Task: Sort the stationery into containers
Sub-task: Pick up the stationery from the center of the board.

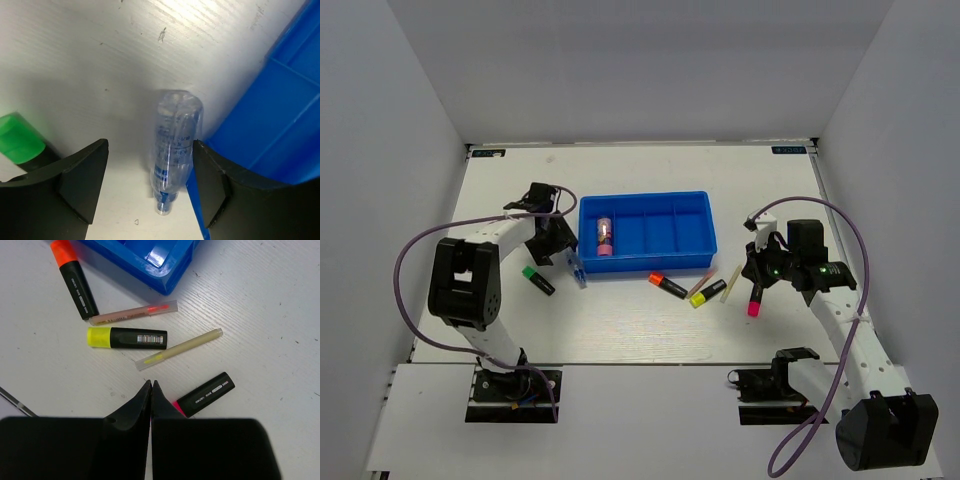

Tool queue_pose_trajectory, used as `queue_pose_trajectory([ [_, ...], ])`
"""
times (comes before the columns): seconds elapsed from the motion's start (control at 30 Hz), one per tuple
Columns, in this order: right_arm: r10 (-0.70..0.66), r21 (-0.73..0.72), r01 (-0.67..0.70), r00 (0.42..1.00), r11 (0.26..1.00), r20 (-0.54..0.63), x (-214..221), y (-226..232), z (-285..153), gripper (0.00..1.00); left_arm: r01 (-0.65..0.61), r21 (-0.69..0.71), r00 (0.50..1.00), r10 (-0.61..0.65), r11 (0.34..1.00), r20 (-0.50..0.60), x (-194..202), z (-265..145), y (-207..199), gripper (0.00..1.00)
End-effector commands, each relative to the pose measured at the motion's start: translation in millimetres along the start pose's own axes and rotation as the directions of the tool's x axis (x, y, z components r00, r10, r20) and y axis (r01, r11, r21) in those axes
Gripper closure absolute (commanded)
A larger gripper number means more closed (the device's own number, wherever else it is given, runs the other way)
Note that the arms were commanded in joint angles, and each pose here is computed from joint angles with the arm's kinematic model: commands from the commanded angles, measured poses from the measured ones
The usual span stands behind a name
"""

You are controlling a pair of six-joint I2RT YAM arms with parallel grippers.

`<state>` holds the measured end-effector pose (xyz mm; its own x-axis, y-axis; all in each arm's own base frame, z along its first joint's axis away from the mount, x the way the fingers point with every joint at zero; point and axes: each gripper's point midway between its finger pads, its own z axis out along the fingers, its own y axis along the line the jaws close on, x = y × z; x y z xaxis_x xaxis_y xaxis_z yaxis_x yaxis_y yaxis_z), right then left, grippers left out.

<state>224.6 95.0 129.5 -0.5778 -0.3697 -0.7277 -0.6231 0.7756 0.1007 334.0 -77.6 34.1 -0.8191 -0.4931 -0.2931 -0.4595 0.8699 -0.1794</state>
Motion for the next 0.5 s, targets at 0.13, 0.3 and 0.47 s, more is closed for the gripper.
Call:
queue_pose_trajectory([
  [0.13,-0.021,-0.011,0.021,1.000,1.000,0.012,-5.0,2.0,-1.9,0.99,0.010,0.016,1.000,-0.010,1.000,-0.024,7.6,13.3,-0.8,0.24],
  [0.3,-0.021,-0.009,0.021,1.000,1.000,0.011,-4.8,1.5,-2.4,0.99,-0.017,-0.077,1.000,0.015,0.997,-0.026,7.8,13.6,18.4,0.33],
  [0.47,-0.023,-0.011,0.023,1.000,1.000,0.016,-5.9,2.6,-3.6,0.99,-0.034,-0.139,0.998,0.027,0.990,-0.050,11.2,12.2,40.1,0.59],
])
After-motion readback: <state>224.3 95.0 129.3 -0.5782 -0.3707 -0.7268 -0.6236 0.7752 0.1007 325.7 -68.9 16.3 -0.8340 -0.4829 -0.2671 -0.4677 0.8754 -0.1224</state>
